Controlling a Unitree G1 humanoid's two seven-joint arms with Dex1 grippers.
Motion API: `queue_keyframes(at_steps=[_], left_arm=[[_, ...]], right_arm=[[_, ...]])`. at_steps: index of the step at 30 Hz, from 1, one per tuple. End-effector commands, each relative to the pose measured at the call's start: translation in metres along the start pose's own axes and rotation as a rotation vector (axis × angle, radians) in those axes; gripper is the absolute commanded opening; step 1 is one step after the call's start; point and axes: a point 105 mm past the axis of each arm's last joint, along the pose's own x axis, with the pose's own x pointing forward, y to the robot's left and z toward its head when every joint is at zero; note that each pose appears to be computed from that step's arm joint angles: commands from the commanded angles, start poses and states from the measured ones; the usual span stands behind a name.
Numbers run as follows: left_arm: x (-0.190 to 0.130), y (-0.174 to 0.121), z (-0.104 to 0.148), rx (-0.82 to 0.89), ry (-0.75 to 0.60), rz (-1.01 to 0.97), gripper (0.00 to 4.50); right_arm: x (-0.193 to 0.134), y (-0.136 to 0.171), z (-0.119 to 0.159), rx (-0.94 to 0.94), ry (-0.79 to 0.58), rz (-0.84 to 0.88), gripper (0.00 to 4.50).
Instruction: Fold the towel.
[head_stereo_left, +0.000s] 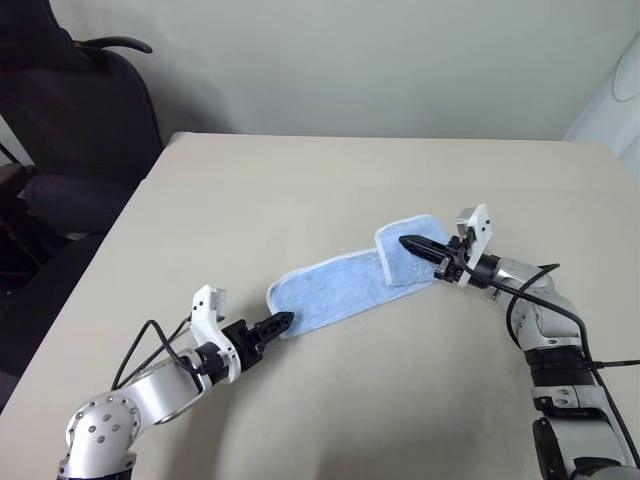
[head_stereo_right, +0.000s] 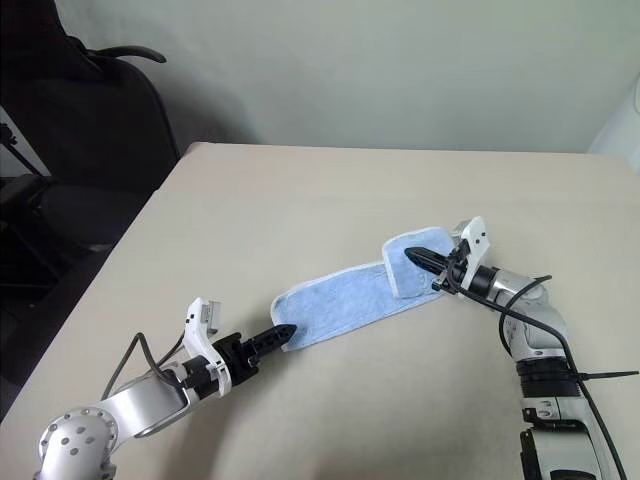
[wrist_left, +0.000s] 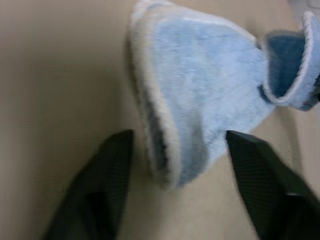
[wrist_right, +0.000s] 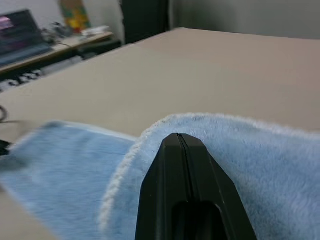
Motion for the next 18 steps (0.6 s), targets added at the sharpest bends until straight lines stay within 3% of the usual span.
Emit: queue_keyframes(at_steps=[1, 6, 7, 9, 12, 18], left_arm=[[0.007, 0.007, -0.025, -0.031, 0.099, 0.022, 2.84], [0.008, 0.007, -0.024, -0.031, 0.093, 0.020, 2.84], [0.008, 0.007, -0.024, -0.034, 0.091, 0.020, 3.01], [0.009, 0.007, -0.024, -0.039, 0.092, 0.021, 3.39], [0.011, 0.007, -0.024, -0.051, 0.087, 0.020, 4.36], [0.018, 0.008, -0.020, -0.069, 0.067, 0.028, 4.44]], right_arm=[[-0.001, -0.011, 0.002, -0.078, 0.028, -0.036, 0.86], [-0.003, -0.010, 0.012, -0.098, -0.029, -0.036, 2.59], [-0.003, -0.010, 0.016, -0.098, -0.048, -0.035, 2.95], [-0.005, -0.010, 0.026, -0.081, -0.098, -0.030, 2.95], [-0.008, -0.011, 0.042, -0.048, -0.173, -0.032, 2.95], [-0.012, -0.011, 0.062, -0.019, -0.252, -0.042, 2.95]])
